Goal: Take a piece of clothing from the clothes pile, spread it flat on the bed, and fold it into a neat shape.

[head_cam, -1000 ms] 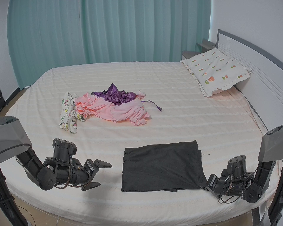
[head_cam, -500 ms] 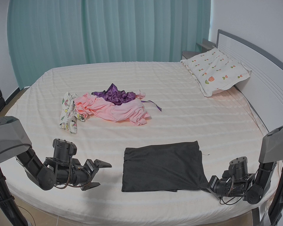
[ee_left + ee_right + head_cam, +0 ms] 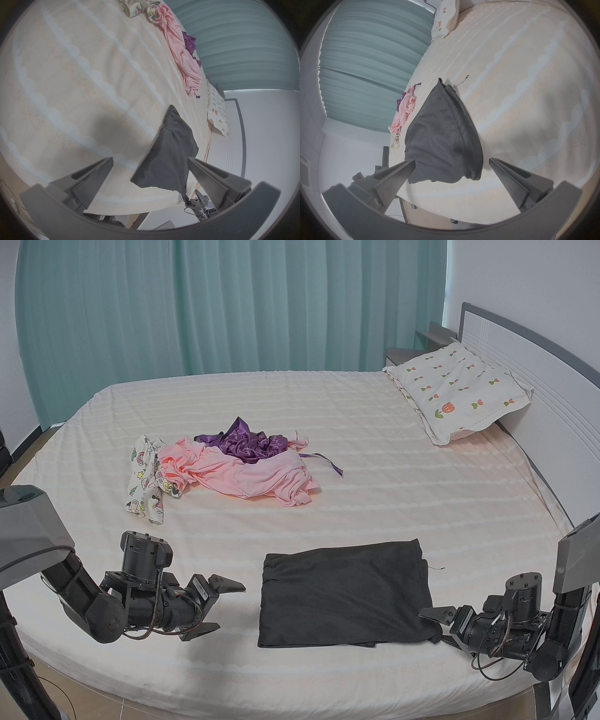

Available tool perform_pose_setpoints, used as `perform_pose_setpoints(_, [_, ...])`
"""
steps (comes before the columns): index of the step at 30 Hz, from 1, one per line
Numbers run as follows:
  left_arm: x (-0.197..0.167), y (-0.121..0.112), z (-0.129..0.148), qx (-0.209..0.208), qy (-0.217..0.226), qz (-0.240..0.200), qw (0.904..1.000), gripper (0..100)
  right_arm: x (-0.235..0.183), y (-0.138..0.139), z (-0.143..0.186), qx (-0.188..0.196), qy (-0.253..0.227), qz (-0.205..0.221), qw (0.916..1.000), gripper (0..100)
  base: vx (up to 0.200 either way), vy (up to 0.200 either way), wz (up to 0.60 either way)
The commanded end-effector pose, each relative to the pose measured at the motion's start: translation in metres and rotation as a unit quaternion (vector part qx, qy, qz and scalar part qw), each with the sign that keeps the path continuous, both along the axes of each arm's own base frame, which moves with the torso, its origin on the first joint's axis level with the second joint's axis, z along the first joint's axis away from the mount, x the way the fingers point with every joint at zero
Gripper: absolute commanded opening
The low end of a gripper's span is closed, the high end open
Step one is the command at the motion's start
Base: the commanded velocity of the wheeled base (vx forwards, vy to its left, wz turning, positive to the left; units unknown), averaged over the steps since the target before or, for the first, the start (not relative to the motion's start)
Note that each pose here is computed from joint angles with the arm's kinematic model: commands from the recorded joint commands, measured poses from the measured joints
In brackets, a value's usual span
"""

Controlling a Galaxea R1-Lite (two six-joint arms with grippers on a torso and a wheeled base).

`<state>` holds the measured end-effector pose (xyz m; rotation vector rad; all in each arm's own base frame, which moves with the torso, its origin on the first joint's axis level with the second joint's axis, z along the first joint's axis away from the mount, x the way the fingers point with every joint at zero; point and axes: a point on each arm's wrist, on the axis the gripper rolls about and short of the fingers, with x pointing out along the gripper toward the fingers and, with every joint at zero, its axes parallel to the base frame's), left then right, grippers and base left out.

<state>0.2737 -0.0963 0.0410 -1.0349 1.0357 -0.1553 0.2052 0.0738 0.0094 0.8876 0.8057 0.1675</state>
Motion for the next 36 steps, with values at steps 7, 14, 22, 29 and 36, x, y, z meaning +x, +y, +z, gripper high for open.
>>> perform_pose_setpoints(7, [0.001, -0.043, -0.004, 0.025, -0.020, -0.039, 0.9987, 100, -0.005, -0.003, -0.002, -0.003, 0.013, -0.002, 0.9999, 100, 0.000, -0.200, 0.00])
perform_pose_setpoints(14, [0.007, -0.046, -0.001, 0.034, -0.038, -0.034, 0.9981, 100, -0.005, -0.002, -0.001, -0.002, 0.011, -0.002, 0.9999, 100, 0.000, 0.000, 0.00])
perform_pose_setpoints(22, [0.029, -0.033, -0.011, 0.091, -0.086, -0.066, 0.9899, 100, -0.005, -0.002, 0.001, 0.002, 0.004, -0.001, 1.0000, 100, 0.000, 0.000, 0.00])
perform_pose_setpoints(29, [0.044, -0.033, -0.037, 0.139, -0.104, -0.118, 0.9777, 100, -0.005, -0.002, 0.000, 0.001, 0.006, -0.001, 1.0000, 100, 0.000, 0.000, 0.00])
perform_pose_setpoints(36, [0.060, -0.041, -0.035, 0.108, -0.123, -0.143, 0.9761, 100, -0.005, -0.002, -0.001, 0.000, 0.008, -0.001, 1.0000, 100, 0.000, 0.000, 0.00])
